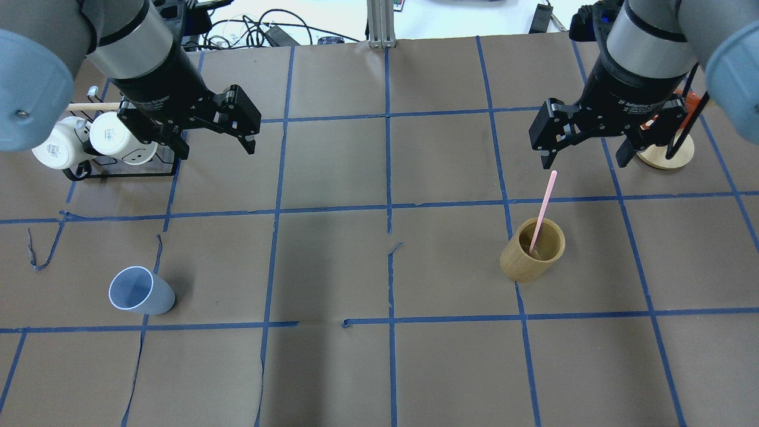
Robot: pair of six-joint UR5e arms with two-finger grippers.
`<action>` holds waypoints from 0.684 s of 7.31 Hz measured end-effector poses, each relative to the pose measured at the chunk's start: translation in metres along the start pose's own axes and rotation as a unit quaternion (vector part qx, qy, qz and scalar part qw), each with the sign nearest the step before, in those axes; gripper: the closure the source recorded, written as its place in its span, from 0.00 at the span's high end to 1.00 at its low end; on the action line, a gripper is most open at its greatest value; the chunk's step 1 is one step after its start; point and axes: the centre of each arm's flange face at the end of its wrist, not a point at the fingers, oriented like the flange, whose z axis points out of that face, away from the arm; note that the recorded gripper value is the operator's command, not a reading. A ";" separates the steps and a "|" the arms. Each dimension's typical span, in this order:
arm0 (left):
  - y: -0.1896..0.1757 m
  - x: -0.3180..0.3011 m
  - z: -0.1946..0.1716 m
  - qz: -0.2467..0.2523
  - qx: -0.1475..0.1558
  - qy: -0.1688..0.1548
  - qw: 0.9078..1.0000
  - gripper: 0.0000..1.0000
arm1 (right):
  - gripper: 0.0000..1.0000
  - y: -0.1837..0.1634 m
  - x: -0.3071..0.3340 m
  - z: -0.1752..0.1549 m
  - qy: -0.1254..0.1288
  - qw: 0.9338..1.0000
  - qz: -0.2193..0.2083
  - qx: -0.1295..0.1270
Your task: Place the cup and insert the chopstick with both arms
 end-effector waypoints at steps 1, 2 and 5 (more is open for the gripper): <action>0.000 0.000 0.000 0.000 0.000 0.000 1.000 1.00 | 1.00 0.000 0.000 0.000 0.000 1.000 0.000 0.000; 0.000 0.000 0.000 0.000 -0.001 0.000 1.000 1.00 | 1.00 0.000 0.000 0.000 0.000 1.000 0.000 0.000; 0.001 0.000 0.001 0.011 -0.002 -0.002 1.000 1.00 | 1.00 0.000 0.000 -0.001 0.000 1.000 0.000 -0.002</action>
